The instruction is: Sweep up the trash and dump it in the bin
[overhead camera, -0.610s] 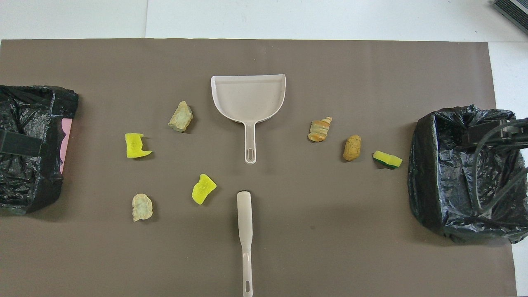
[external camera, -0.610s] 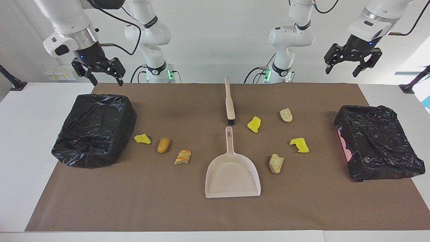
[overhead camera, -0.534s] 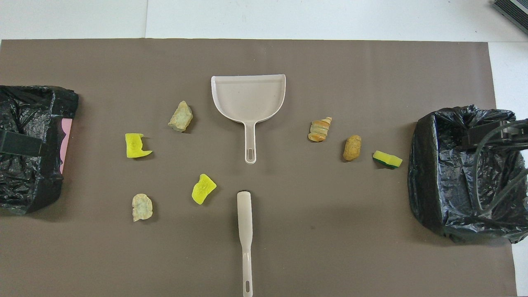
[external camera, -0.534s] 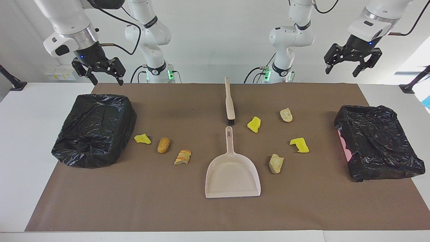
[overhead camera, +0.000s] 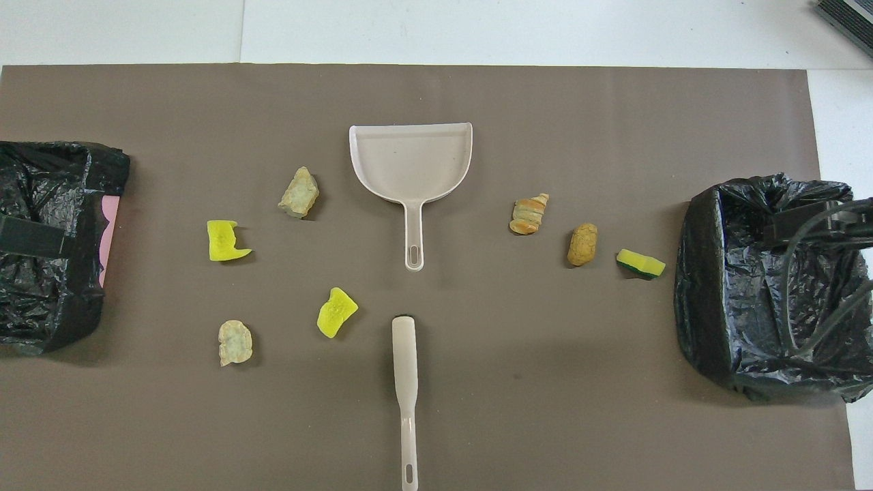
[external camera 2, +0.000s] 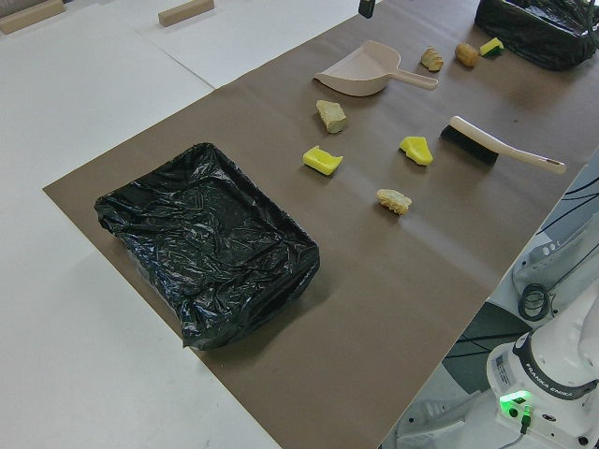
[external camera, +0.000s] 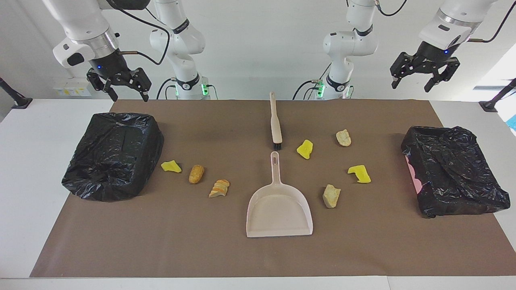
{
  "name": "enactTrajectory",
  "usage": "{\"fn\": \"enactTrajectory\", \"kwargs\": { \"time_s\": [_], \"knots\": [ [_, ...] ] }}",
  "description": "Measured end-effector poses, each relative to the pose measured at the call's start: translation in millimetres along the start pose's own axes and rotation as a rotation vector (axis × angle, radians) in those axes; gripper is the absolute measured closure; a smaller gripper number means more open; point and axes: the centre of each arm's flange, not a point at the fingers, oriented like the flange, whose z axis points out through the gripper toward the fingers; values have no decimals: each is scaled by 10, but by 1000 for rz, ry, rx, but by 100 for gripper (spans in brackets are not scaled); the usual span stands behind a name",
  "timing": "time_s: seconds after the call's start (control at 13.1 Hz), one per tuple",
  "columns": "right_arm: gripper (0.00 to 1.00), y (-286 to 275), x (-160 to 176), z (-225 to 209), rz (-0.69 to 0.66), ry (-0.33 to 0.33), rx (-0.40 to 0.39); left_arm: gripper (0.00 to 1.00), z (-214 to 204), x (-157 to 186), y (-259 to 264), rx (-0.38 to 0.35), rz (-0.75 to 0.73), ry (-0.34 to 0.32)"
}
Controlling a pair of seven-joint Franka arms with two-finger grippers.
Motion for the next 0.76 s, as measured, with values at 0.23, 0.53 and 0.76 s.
{"fn": "enactTrajectory", "kwargs": {
  "time_s": [0.23, 0.53, 0.76],
  "knots": [
    [0, 0, 0, 0, 0, 0, 0, 0, 0, -1, -9, 0, -2, 0],
    [0, 0, 0, 0, 0, 0, 0, 0, 4, 4, 50, 0, 9, -2],
    [0, 0, 0, 0, 0, 0, 0, 0, 6, -1, 81, 0, 12, -3]
  ]
}}
